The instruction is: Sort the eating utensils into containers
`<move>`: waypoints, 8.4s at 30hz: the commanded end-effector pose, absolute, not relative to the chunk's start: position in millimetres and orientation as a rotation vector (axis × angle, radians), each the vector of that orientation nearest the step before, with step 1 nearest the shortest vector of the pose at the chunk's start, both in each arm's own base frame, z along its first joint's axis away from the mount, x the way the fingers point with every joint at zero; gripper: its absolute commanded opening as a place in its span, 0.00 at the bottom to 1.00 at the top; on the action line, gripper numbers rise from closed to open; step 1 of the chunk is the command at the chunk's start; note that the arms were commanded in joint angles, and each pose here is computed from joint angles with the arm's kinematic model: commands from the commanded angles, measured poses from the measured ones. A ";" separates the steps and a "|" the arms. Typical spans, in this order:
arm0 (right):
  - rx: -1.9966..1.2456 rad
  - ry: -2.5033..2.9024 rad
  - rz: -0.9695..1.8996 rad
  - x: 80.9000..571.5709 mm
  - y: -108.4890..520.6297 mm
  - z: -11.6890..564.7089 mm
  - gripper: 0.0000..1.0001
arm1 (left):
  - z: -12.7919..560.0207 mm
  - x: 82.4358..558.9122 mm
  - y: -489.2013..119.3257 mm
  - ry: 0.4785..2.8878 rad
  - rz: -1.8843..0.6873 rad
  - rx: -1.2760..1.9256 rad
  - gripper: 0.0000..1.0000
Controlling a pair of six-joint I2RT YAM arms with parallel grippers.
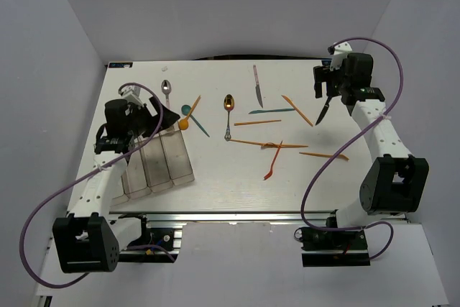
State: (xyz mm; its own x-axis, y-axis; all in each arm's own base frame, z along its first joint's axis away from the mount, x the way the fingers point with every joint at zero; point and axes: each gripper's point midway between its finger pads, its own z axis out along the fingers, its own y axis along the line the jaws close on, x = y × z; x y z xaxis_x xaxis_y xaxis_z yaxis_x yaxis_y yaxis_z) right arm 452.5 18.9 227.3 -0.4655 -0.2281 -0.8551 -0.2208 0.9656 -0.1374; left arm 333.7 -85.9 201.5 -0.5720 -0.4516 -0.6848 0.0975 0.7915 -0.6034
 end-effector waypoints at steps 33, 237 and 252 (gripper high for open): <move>-1.259 1.904 0.578 368.8 149.4 180.1 0.89 | 114.2 533.5 -69.9 2.405 0.026 -0.193 0.83; -0.897 2.139 0.906 391.7 162.2 173.2 0.88 | 68.7 475.5 -275.9 2.492 -0.086 0.077 0.00; -0.921 2.087 0.939 385.3 166.7 172.6 0.88 | 172.8 402.1 -145.8 2.388 -0.150 -0.214 0.00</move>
